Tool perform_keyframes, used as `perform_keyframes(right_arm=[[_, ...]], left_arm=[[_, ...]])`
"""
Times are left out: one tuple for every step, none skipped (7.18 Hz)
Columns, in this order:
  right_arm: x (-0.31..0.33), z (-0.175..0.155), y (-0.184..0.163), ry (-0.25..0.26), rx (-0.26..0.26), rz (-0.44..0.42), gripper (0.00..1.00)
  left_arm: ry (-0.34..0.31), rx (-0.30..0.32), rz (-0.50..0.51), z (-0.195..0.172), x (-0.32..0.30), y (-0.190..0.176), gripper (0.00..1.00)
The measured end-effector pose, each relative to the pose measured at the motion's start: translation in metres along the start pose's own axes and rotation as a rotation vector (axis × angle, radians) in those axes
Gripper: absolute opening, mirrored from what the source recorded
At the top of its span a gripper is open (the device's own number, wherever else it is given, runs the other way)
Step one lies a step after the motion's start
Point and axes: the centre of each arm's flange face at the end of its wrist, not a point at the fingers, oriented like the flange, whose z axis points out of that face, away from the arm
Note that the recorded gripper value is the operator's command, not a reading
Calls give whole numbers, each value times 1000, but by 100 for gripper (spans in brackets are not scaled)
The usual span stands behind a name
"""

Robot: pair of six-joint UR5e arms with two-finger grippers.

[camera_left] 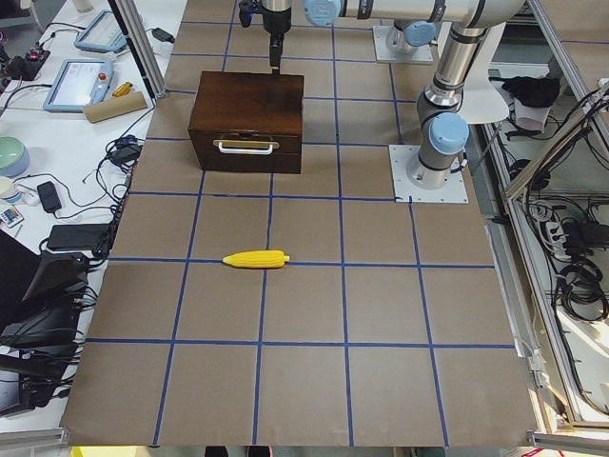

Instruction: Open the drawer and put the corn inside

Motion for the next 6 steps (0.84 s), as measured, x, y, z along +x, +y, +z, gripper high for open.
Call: perform_keyframes(right_arm=[[0,0,0,0,0,0,100],[0,0,0,0,0,0,100],[0,0,0,-1,-1,1,100],[0,0,0,-1,-1,1,100],[0,0,0,0,-1,0,100],[0,0,0,0,-1,0,100]], left_arm=[[0,2,0,-1,0,0,100],[-1,3,0,-2,0,1,100],[-2,2,-1,-2,-1,1,100],[-2,2,-2,-2,-1,1,100],[0,3,-2,-2,-1,1,100],[1,4,-2,-3,-1,1,100]])
